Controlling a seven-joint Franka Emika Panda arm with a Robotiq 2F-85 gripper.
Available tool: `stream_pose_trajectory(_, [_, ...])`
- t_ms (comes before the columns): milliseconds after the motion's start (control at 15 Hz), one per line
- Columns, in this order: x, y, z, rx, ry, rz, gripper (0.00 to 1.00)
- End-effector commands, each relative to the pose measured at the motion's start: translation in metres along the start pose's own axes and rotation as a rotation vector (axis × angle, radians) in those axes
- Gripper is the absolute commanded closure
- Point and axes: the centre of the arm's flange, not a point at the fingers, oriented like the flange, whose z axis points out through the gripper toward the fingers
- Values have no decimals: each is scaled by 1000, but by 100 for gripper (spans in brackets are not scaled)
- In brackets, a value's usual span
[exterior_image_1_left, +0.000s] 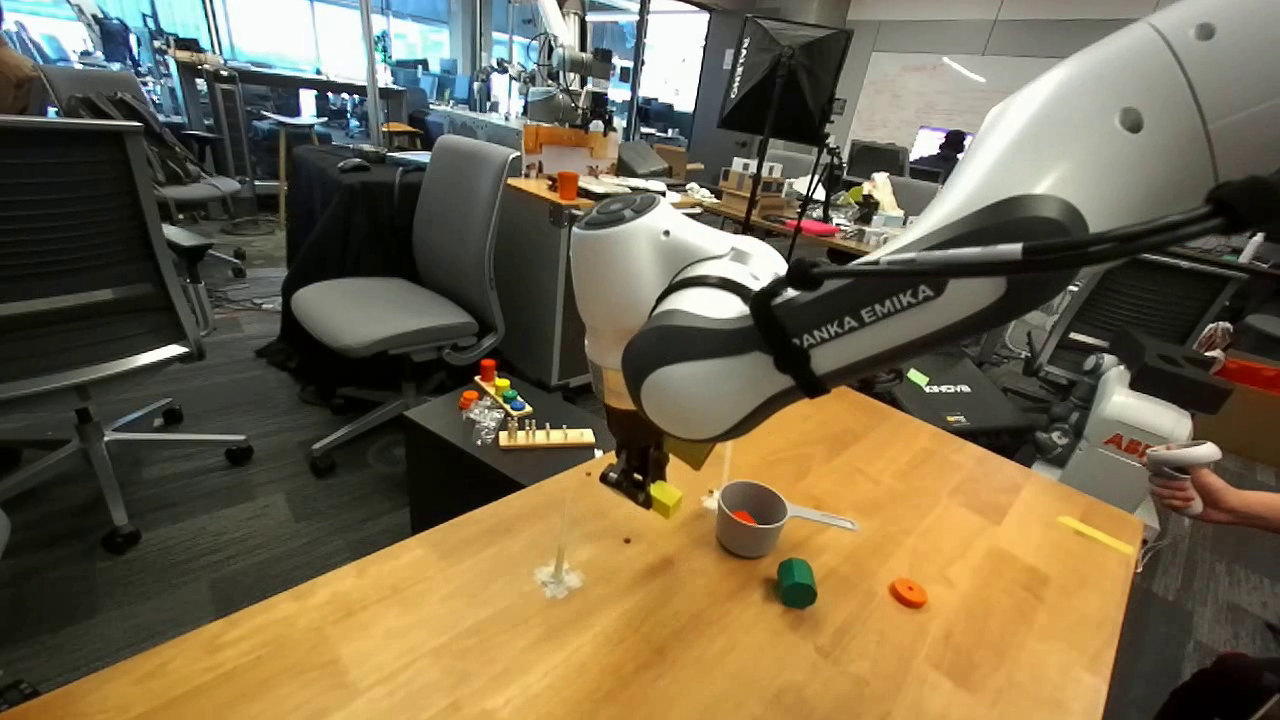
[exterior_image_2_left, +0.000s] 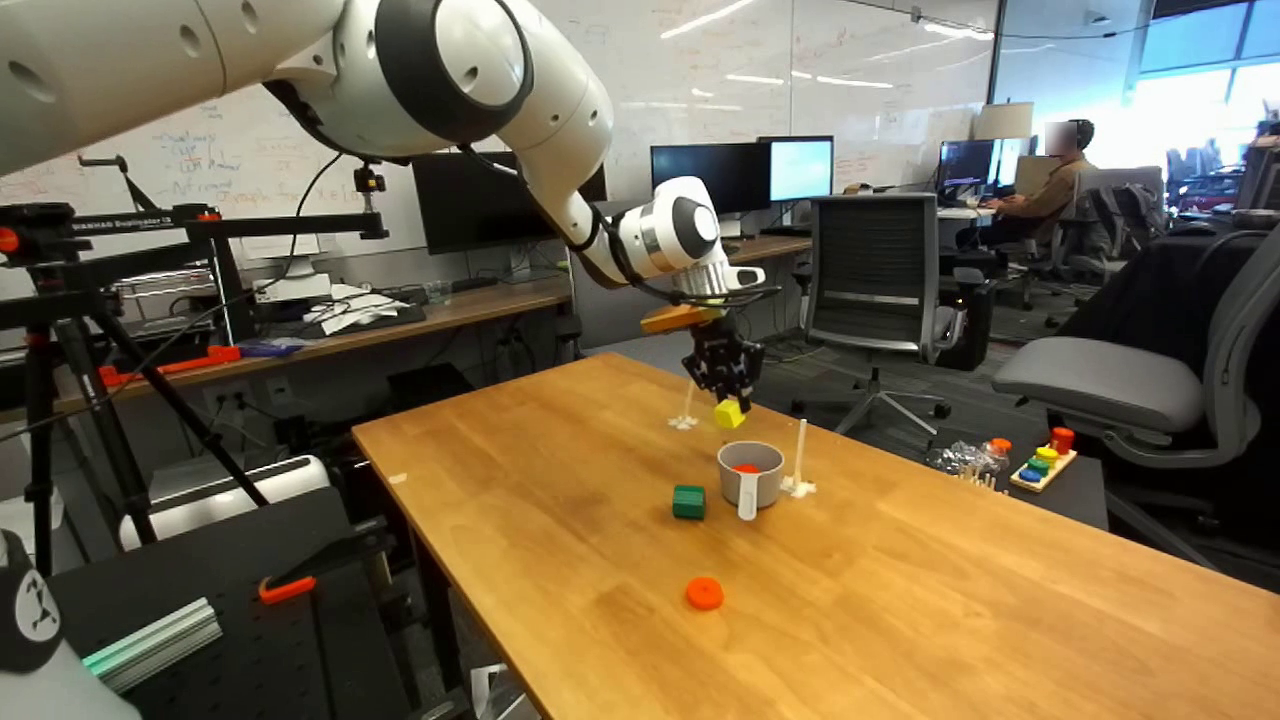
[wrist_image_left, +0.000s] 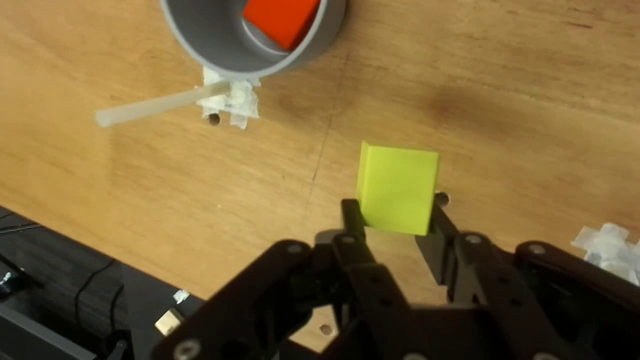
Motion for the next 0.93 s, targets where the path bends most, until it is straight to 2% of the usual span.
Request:
stream_pose_trajectory(0, [-4, 28, -43, -21, 16, 46, 92])
stream_pose_trajectory(400, [-70, 79, -64, -99, -48, 67, 92])
stream_pose_trajectory(600, [-101, 89, -63, -111, -97, 65, 92])
stream_pose_trajectory(867, [-129, 89, -54, -90, -109, 43, 92])
